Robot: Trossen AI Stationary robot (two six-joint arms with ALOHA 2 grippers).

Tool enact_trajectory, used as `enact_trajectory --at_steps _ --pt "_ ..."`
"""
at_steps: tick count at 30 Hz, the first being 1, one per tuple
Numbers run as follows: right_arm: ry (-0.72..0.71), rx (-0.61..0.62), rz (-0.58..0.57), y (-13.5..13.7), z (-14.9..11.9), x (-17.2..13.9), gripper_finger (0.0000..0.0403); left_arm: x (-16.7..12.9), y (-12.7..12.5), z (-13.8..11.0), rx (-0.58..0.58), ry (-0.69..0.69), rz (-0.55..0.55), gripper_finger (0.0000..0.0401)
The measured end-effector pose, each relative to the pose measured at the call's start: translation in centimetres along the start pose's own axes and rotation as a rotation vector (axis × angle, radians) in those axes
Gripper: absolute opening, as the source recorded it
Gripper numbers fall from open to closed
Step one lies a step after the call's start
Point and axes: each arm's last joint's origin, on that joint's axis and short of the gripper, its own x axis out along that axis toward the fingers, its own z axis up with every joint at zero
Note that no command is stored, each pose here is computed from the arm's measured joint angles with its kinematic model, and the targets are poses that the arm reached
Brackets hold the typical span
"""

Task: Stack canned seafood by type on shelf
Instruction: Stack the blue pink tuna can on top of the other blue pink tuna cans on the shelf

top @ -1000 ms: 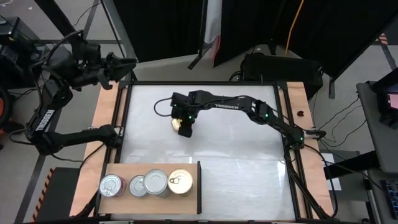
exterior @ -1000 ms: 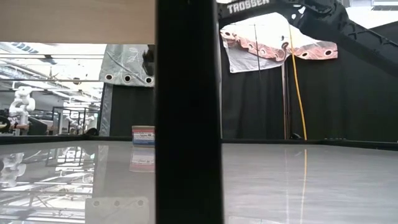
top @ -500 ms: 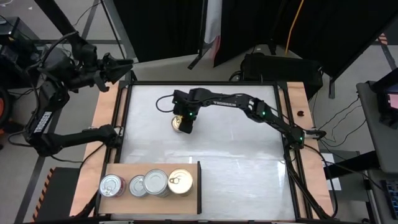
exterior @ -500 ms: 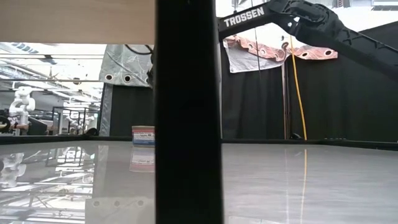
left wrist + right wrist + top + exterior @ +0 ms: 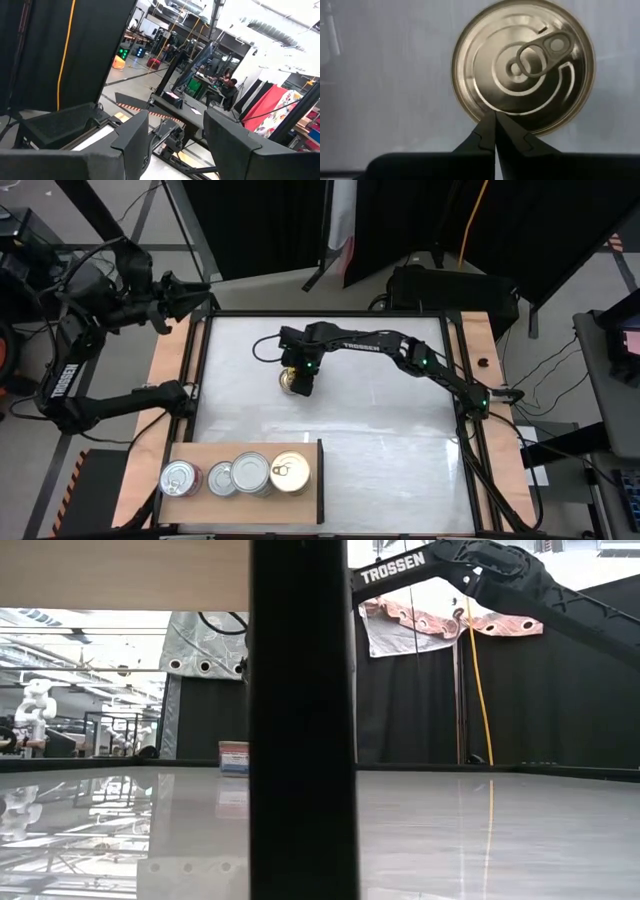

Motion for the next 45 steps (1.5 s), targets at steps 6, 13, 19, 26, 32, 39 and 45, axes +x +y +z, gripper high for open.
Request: enact_trajectory --at_steps 6,13,19,26,32,39,45 --pt "0.100 0.002 -0.016 0.3 -1.0 0.4 0.0000 -0.2 -0.1 0.0 0.004 -0.006 -0.003 0.0191" --pt "0.166 -0.010 -0.033 1.8 -1.7 1.0 0.0000 -0.5 -0.3 0.0 0.023 -0.008 -0.005 0.0191" --pt "0.212 0.018 -0.052 3.1 -2.5 -1.3 0.0000 -0.6 -0.2 -0.2 0.024 0.006 0.003 0.0191" --pt "0.111 0.212 -0.067 7.1 -3.9 -10.1 0.0000 -0.6 -0.2 -0.2 0.024 0.006 0.001 0.0191" --pt "-0.035 -0.077 0.044 13.4 -4.7 -13.1 0.0000 -0.6 0.1 -1.0 -0.016 0.087 0.027 0.0191" --pt "-0.102 -0.158 0.157 16.3 -3.5 -8.4 0.0000 -0.2 0.7 -2.1 -0.089 0.224 0.014 0.0191" --pt "-0.097 -0.103 0.176 15.2 -3.3 -8.1 0.0000 -1.0 0.9 -4.0 -0.204 0.433 -0.003 0.0191"
